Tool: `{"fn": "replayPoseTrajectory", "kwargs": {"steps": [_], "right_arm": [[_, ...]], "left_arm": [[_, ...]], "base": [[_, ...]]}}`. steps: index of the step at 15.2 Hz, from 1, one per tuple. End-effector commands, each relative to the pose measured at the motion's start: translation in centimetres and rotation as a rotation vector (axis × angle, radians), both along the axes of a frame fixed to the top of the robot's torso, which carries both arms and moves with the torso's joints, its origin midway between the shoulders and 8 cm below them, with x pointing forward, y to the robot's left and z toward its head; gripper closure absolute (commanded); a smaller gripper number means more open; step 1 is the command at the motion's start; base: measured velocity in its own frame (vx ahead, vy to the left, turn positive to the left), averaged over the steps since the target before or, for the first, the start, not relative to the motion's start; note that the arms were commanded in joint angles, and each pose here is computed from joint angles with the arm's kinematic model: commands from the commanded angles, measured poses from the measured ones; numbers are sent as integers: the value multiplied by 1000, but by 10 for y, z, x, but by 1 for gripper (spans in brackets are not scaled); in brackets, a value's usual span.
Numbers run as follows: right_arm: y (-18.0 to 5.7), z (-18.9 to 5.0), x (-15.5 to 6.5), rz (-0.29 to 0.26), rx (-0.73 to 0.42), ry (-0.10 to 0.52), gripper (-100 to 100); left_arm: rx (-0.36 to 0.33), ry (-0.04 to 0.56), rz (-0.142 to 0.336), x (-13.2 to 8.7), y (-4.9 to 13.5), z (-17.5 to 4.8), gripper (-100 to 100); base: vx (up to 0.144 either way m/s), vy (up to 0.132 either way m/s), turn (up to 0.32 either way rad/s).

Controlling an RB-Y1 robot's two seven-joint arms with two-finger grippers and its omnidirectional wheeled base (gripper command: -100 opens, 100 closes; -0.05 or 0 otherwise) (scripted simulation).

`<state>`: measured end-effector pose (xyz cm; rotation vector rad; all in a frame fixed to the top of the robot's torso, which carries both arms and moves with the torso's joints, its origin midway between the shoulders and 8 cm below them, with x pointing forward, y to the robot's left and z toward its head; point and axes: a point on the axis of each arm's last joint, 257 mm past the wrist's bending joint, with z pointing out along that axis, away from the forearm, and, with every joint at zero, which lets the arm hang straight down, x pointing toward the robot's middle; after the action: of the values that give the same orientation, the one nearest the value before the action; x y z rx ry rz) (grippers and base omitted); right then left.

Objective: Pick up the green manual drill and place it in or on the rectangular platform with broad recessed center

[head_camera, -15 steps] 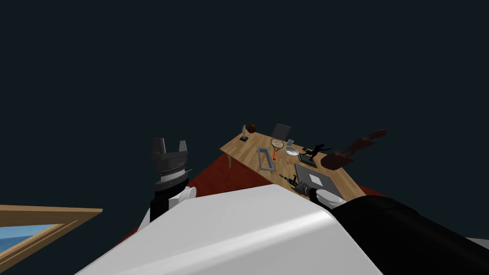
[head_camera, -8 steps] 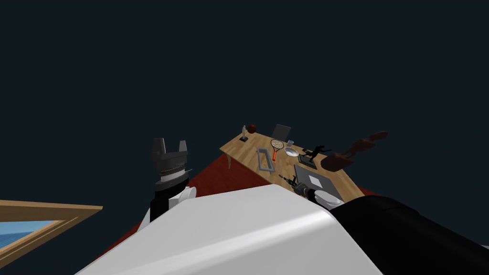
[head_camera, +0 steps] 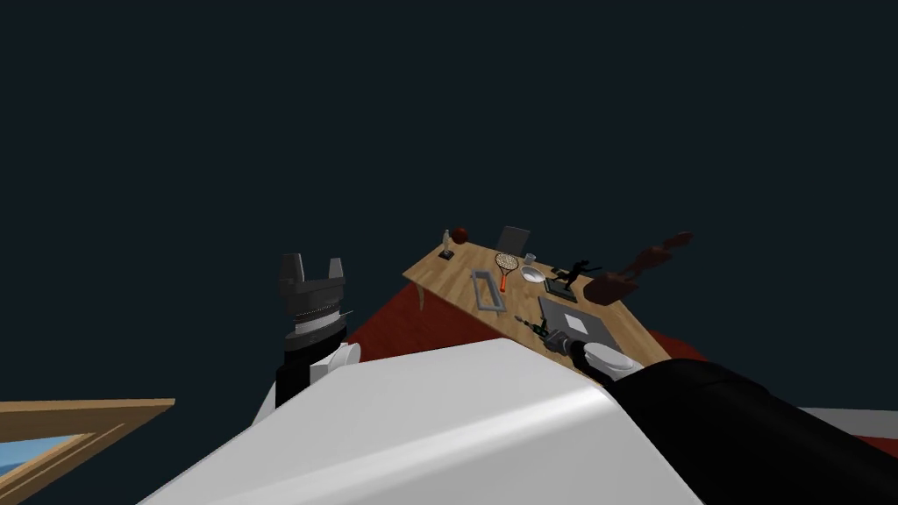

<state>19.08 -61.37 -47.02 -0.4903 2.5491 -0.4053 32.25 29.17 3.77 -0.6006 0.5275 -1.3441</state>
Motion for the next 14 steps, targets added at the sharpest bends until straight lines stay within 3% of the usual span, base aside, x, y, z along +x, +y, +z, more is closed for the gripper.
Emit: {"fn": "replayPoseTrajectory", "kwargs": {"steps": [1, 8, 14], "right_arm": [[-7, 16, 21, 8, 1, -26, 100], [-20, 60, 66, 22, 24, -83, 100], [-32, 100, 92, 16, 46, -122, 100]], "left_arm": [[0, 0, 0, 0, 0, 0, 0], [0, 0, 0, 0, 0, 0, 0], [0, 0, 0, 0, 0, 0, 0]], "base": [[-13, 194, -176], [-3, 252, -158], [101, 196, 3]]}}
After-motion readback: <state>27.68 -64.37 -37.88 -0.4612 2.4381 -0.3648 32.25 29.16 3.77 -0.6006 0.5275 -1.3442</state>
